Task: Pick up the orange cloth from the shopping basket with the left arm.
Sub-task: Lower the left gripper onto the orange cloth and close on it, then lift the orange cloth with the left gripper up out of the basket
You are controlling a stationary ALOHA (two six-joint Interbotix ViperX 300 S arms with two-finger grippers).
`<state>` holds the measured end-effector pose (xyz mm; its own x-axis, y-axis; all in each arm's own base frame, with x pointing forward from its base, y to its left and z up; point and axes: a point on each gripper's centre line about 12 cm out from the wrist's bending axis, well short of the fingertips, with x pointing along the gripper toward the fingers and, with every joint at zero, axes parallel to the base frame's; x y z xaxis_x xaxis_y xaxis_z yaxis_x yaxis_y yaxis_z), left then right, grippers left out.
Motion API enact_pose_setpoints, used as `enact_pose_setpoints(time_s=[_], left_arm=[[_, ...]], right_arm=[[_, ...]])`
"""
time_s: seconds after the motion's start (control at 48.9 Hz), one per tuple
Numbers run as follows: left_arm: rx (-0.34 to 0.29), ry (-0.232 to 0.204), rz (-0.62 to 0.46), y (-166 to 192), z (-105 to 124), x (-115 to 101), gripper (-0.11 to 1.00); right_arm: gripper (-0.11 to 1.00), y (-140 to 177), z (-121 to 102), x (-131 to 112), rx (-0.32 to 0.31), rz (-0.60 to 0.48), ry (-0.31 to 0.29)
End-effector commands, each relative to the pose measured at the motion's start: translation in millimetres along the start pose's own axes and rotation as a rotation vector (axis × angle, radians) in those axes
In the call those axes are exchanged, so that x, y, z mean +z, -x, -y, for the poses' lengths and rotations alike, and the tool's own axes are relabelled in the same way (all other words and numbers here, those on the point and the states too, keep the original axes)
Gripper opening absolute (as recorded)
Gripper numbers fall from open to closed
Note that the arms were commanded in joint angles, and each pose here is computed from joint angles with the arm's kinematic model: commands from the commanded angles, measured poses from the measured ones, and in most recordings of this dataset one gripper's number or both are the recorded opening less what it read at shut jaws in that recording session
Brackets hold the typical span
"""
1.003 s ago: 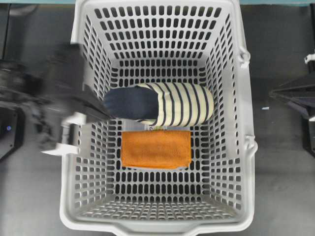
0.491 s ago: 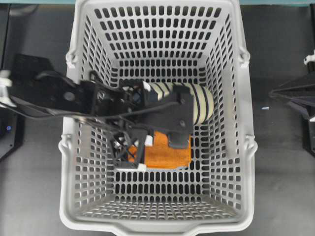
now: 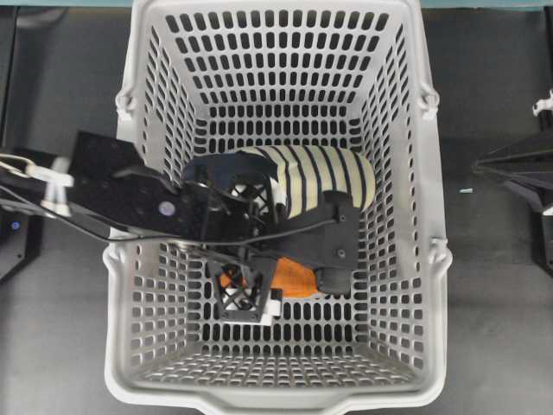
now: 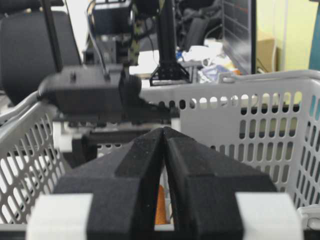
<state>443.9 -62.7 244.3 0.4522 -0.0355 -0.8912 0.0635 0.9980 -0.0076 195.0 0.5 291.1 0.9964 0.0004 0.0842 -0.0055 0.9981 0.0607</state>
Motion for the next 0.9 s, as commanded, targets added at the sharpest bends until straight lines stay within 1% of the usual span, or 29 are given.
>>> enact_pose_setpoints(time_s=[0.0, 0.102, 0.205, 0.348, 0.43, 0.471, 0.532, 0.675, 0.737, 0.798, 0.88], left_arm=[[-0.003, -0.004, 0.035, -4.4, 1.7, 3.3, 0.9], [-0.007, -0.005, 0.044, -18.8, 2.2, 0.2, 0.89], [-0.005, -0.007, 0.015, -33.5, 2.1, -8.2, 0.89], [-0.003, -0.006, -0.006, -39.0, 1.8, -14.4, 0.88], [-0.003, -0.006, -0.003, -38.3, 1.7, -14.6, 0.84], [-0.003, -0.006, -0.003, -38.6, 1.7, -15.0, 0.79], [-0.003, -0.008, -0.006, -39.6, 1.6, -16.3, 0.66], [-0.003, -0.01, 0.0, -38.3, 1.6, -14.9, 0.26], [-0.004, -0.013, 0.006, -35.0, 1.8, -12.1, 0.14], [-0.004, -0.023, 0.029, -23.9, 1.8, -6.3, 0.13], [-0.005, -0.022, 0.055, -5.4, 0.5, 3.0, 0.12]], right_arm=[[-0.01, -1.3, -0.4, 2.7, 0.001, 0.008, -0.005], [-0.01, -1.3, -0.4, 2.7, 0.001, 0.008, -0.005], [-0.01, -1.3, -0.4, 2.7, 0.001, 0.008, -0.005], [-0.01, -1.2, -0.6, 1.3, 0.002, 0.0, -0.005], [-0.01, -1.2, -0.6, 0.9, 0.002, -0.003, -0.005], [-0.01, -1.2, -0.6, 0.8, 0.002, -0.005, -0.005], [-0.01, -0.8, -0.5, 0.5, 0.002, -0.005, -0.005], [-0.01, -0.7, -0.5, -0.2, 0.002, -0.006, -0.006], [-0.01, -0.5, -0.5, 0.2, 0.002, -0.005, -0.006], [-0.01, -0.1, -0.2, -0.1, 0.0, -0.005, -0.008], [-0.01, 0.6, -0.5, -0.7, 0.002, -0.005, -0.005]])
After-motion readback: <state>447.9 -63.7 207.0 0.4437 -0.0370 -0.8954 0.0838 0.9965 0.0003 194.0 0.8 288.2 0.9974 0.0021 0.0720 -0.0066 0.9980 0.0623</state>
